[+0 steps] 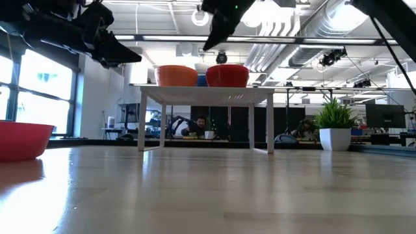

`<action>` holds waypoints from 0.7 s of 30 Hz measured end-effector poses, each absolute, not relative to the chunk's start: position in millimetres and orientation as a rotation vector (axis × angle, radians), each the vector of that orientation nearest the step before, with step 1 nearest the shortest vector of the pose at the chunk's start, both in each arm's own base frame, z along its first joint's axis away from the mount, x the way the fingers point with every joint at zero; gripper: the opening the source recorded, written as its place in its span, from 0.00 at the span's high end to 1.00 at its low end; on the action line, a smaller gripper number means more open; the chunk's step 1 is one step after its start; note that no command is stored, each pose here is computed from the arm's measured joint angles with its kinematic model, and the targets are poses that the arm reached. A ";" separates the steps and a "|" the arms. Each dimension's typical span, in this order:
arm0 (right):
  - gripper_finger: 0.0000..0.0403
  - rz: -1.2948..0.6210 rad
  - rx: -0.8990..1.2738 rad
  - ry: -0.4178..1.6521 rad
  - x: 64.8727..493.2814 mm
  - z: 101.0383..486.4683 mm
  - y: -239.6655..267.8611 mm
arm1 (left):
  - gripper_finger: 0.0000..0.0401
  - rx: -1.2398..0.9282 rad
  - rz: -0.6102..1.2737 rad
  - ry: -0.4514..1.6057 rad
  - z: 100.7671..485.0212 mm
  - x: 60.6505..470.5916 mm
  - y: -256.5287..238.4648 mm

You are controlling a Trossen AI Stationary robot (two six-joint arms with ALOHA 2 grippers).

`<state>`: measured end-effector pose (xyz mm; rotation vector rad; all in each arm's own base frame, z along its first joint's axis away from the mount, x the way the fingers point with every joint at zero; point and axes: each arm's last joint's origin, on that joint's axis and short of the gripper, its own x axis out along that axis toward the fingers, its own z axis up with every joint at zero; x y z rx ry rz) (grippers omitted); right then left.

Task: Pick & Place Mini bowls
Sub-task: Stack the red bowl on the red bowl on the shelf

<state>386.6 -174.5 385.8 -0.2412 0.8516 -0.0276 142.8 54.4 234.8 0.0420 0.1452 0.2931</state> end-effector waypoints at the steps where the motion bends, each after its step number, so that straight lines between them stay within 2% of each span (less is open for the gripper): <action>1: 1.00 -0.026 -0.247 0.836 385.2 388.6 -170.9 | 1.00 0.041 0.288 0.150 234.4 142.7 54.2; 10: 1.00 -0.042 -0.278 0.579 358.3 364.5 -134.2 | 1.00 0.032 0.275 0.182 231.1 142.3 53.7; 21: 1.00 -0.114 -0.227 0.258 266.0 324.2 -57.9 | 1.00 -0.037 0.118 0.211 226.4 145.6 50.1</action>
